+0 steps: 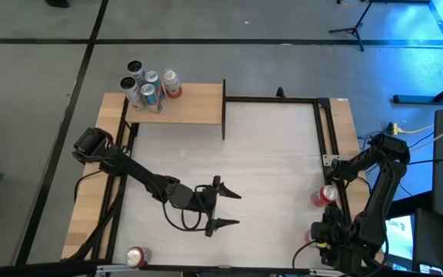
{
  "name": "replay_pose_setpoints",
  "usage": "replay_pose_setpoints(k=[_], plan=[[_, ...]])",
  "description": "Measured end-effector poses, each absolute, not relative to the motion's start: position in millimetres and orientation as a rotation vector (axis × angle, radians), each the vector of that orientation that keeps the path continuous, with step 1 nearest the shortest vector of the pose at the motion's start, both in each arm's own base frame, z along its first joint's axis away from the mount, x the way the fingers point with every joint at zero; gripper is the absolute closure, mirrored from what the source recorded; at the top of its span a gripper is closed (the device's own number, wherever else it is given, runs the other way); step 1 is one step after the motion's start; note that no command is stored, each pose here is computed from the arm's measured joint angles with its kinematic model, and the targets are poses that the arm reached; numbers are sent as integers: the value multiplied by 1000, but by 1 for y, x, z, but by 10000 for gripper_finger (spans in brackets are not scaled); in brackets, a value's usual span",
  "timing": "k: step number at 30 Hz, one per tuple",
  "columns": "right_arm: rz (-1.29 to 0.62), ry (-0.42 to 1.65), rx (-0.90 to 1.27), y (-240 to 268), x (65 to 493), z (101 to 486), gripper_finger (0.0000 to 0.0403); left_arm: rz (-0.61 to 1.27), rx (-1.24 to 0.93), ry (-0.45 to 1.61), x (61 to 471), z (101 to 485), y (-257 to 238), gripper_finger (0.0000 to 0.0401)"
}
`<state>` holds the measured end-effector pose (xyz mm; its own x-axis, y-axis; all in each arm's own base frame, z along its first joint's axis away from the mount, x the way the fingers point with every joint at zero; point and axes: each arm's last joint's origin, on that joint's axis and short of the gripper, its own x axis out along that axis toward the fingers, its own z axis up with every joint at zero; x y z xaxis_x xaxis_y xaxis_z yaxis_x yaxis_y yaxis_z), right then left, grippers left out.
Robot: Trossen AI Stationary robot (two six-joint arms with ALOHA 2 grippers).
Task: Place canned beverage on shelf
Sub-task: Put the pink white soda can on the shelf aligned with the pink white soda
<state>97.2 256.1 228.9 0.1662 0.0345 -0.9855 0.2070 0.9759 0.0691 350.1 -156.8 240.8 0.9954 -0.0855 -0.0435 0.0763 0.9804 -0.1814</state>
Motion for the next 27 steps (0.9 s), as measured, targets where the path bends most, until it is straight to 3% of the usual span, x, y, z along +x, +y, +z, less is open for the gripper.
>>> replay_pose_setpoints(k=[4, 9, 16, 21, 27], plan=[[-109, 1408, 190, 256, 97, 230, 122, -38, -188, 49, 350, 241, -156, 35], [-53, 1410, 127, 254, 107, 235, 122, -29, -190, 111, 348, 236, -156, 35], [45, 1308, 15, 239, 145, 275, 122, 42, -199, 259, 329, 236, -162, 35], [66, 1230, -91, 216, 182, 305, 122, 134, -147, 299, 316, 237, -169, 35], [79, 1189, -201, 171, 230, 313, 122, 99, -81, 393, 302, 239, -172, 35]])
